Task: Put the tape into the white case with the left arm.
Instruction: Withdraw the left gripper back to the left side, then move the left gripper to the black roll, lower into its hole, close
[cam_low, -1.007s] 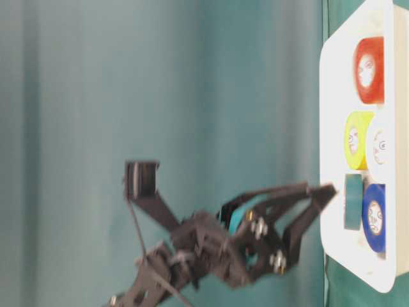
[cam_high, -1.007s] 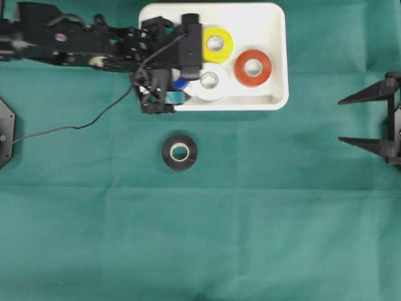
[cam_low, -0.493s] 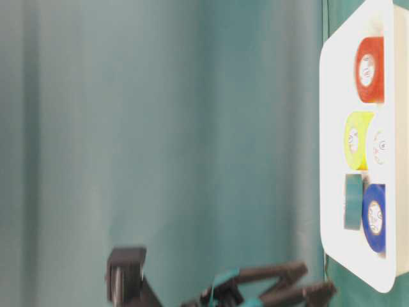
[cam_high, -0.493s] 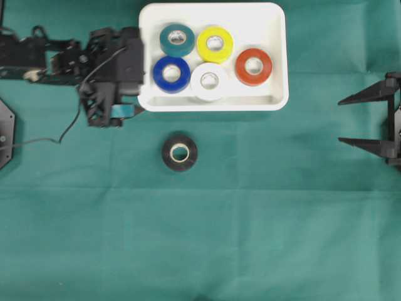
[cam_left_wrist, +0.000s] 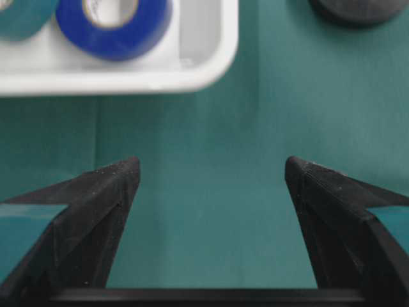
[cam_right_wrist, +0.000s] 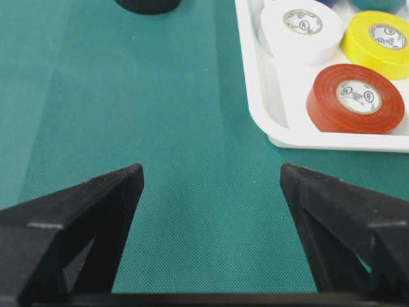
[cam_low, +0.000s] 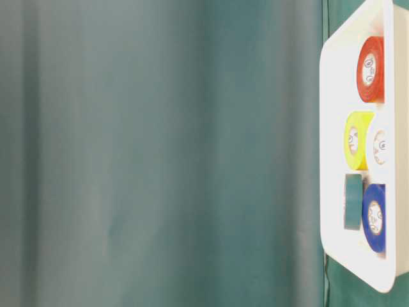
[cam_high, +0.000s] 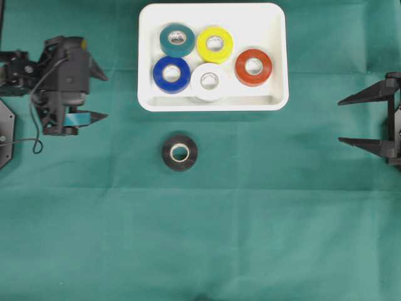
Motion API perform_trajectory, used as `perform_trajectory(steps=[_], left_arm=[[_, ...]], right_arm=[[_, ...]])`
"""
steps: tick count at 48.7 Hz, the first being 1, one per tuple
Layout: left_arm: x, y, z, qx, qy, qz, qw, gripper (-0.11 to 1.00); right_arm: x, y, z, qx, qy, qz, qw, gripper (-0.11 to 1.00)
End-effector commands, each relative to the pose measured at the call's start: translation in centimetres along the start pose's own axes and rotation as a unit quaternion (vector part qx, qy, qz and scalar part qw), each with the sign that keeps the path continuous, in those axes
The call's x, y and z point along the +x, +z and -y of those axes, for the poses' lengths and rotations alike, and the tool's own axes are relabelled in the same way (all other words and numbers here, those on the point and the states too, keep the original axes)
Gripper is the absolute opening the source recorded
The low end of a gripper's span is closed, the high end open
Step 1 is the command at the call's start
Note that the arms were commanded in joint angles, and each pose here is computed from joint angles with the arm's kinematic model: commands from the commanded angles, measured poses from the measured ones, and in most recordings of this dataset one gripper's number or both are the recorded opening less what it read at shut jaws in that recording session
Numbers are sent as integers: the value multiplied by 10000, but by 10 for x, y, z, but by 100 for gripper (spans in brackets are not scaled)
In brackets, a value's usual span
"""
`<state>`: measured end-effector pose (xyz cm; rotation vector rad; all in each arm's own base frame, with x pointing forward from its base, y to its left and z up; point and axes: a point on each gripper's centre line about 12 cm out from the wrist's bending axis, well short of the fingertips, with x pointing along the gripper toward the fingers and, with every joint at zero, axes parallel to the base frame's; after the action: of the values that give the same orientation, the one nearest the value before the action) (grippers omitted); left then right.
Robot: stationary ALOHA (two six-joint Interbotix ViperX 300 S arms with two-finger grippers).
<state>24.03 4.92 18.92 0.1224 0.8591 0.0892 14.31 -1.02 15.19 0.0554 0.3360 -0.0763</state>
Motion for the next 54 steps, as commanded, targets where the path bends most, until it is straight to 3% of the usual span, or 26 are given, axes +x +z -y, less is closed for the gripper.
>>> perform_trajectory(steps=[1, 13, 29, 54], left_arm=[[-8, -2, 1, -8, 25, 144, 9999, 93], [-15, -21, 5, -31, 24, 152, 9999, 93], [-14, -23, 9, 6, -29, 140, 9999, 93], [-18, -23, 57, 831, -765, 251, 9933, 93]], right_arm=[[1, 4, 0, -8, 6, 53, 10000, 62], [1, 4, 0, -8, 6, 46, 10000, 62], [1, 4, 0, -8, 7, 53, 10000, 62], [1, 4, 0, -8, 6, 53, 10000, 62]])
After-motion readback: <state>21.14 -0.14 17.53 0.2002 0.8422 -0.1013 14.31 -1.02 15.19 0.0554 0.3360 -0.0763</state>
